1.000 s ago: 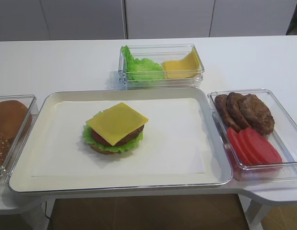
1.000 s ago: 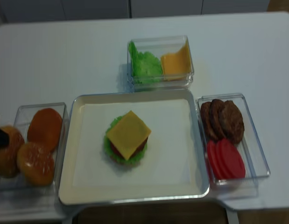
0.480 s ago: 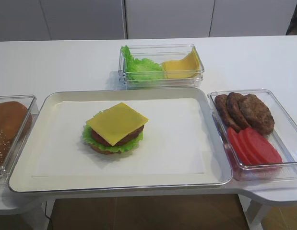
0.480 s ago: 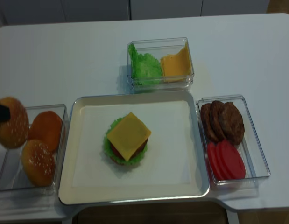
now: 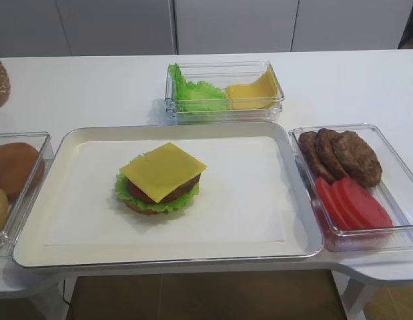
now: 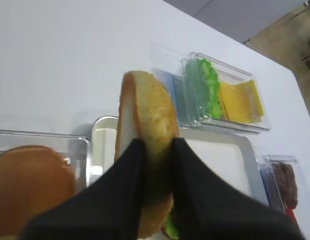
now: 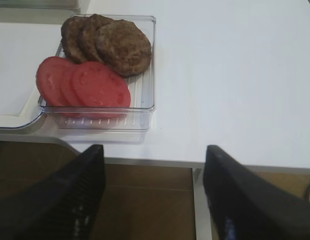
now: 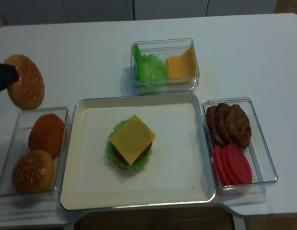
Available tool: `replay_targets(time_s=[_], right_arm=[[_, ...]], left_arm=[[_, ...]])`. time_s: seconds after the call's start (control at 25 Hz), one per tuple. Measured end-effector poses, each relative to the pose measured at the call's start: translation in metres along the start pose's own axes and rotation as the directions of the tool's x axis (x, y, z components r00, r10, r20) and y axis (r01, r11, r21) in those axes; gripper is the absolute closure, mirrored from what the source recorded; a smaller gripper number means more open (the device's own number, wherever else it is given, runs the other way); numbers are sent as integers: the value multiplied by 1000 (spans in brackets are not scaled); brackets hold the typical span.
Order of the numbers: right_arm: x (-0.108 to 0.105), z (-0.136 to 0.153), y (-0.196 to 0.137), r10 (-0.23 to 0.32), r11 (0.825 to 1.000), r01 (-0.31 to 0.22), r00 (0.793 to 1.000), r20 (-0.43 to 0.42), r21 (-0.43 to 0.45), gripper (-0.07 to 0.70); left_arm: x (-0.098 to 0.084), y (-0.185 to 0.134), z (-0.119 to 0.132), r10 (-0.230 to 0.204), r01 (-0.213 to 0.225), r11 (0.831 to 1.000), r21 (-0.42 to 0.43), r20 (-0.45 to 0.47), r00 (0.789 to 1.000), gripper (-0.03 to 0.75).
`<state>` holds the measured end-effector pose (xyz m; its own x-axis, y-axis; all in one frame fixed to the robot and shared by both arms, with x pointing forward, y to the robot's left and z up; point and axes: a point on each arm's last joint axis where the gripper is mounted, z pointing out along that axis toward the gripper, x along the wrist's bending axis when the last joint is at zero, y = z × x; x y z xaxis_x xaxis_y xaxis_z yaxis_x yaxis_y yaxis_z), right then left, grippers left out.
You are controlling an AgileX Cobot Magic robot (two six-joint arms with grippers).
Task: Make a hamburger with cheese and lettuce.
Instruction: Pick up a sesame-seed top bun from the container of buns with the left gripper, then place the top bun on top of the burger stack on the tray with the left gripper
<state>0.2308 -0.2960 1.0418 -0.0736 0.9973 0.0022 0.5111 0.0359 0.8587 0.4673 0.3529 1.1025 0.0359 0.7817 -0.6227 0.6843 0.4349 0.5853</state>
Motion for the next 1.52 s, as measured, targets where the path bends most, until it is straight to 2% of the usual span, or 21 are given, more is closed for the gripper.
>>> replay_targets(time_s=[0.28, 0.44, 0.68, 0.76, 0.92, 1.04, 1.28, 1.4, 1.52], right_arm=[[0, 0, 0, 0, 1000, 0, 1000, 0, 0, 164], [0, 0, 0, 0, 1000, 0, 1000, 0, 0, 164], [0, 0, 0, 0, 1000, 0, 1000, 0, 0, 164], [0, 0, 0, 0, 1000, 0, 1000, 0, 0, 164], [0, 0, 0, 0, 1000, 0, 1000, 0, 0, 164], [0, 0, 0, 0, 1000, 0, 1000, 0, 0, 164], [0, 0, 0, 0, 1000, 0, 1000, 0, 0, 164], [0, 0, 0, 0, 1000, 0, 1000, 0, 0, 164], [0, 0, 0, 0, 1000, 0, 1000, 0, 0, 164]], left_arm=[[-38, -16, 25, 69, -85, 989, 117, 136, 988, 600], [-54, -25, 38, 46, -83, 980, 179, 199, 979, 601], [-74, -40, 62, 36, -113, 955, 274, 273, 961, 601], [-80, -43, 70, 20, -106, 953, 283, 292, 956, 601], [-91, -46, 90, -67, -34, 957, 287, 334, 940, 601], [-95, -53, 107, -119, -6, 943, 332, 357, 927, 603], [-90, -68, 139, -183, 25, 903, 428, 334, 925, 603], [-90, -67, 142, -213, 45, 902, 430, 353, 911, 603], [-92, -68, 141, -225, 44, 898, 438, 370, 901, 603]])
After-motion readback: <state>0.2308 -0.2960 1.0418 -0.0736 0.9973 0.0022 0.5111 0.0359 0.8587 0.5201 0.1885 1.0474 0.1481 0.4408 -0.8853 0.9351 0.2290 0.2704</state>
